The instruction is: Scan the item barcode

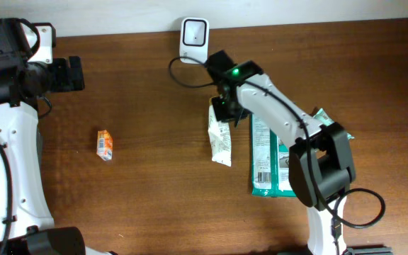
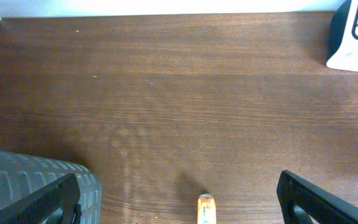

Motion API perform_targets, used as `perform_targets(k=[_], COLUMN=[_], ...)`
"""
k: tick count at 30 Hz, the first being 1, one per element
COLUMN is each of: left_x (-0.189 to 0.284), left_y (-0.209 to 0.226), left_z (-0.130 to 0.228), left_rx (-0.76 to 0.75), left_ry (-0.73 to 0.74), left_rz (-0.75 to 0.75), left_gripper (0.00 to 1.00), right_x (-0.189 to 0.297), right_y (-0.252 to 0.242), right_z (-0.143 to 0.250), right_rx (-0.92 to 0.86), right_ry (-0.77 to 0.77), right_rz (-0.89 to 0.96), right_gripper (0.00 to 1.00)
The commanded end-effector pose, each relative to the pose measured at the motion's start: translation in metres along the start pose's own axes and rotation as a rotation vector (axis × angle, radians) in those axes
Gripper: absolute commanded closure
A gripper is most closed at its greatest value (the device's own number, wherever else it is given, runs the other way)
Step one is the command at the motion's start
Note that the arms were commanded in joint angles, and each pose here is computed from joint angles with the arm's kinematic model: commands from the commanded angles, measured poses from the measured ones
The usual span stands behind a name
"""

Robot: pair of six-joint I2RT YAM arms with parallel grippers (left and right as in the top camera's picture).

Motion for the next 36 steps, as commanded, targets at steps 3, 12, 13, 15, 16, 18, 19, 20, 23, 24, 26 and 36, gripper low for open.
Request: perform_targets(k=[3, 12, 13, 15, 16, 18, 19, 20, 23, 24, 26, 36], left_x=[0.008, 0.008, 0.008, 0.008, 0.008, 0.008, 0.008, 0.008, 0.008, 0.008, 0.008, 0.008], left_y=[0.004, 0.004, 0.004, 0.004, 0.004, 0.004, 0.004, 0.004, 0.004, 0.004, 0.004, 0.004], left_z=[-0.003, -0.003, -0.003, -0.003, -0.003, -0.003, -0.003, -0.003, -0.003, -0.003, -0.003, -0.003], left_rx=[0.021, 0.021, 0.021, 0.021, 0.021, 0.021, 0.021, 0.021, 0.021, 0.021, 0.021, 0.021], left_ry=[-0.022, -0.022, -0.022, -0.022, -0.022, -0.022, -0.022, -0.022, -0.022, -0.022, -0.022, -0.022], left_rz=[-0.014, -0.014, -0.014, -0.014, -0.014, -0.014, -0.014, -0.014, -0.014, -0.014, -0.014, -0.014], left_gripper=[0.01, 0.01, 0.01, 0.01, 0.01, 0.01, 0.01, 0.01, 0.01, 0.01, 0.01, 0.01], right_x=[-0.007, -0.023, -0.027, -0.04, -0.046, -0.054, -0.06, -0.067, -0.08, -0.08, -0.081, -0.016], right_y=[0.003, 0.028, 0.029, 0.031, 0.031, 0.032, 0.034, 0.035, 0.042, 0.044, 0.052, 0.074], right_z=[-0.005, 0.002, 0.003, 0.007, 0.008, 0.011, 0.013, 0.015, 0.022, 0.023, 0.026, -0.001], right_rx=[-0.005, 0.04, 0.044, 0.045, 0.046, 0.046, 0.047, 0.047, 0.054, 0.058, 0.076, 0.172], right_ry=[-0.024, -0.009, 0.0, 0.038, 0.052, 0.074, 0.092, 0.114, 0.162, 0.162, 0.16, 0.041], right_rz=[-0.016, -0.023, -0.02, -0.029, -0.024, -0.033, -0.041, -0.048, -0.085, -0.085, -0.091, -0.193], right_gripper=[0.92, 0.96, 0.96, 0.96, 0.96, 0.96, 0.96, 0.96, 0.96, 0.96, 0.95, 0.96])
Point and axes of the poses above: each gripper's point midway between its finger pads, its own x axis back along the fingers, its own y axis along the line the jaws close on, z = x × y, the point moved 6 cm from there along x, back along the fingers, and after that the axes turned 4 degrees about -x, right-handed, at the moved point
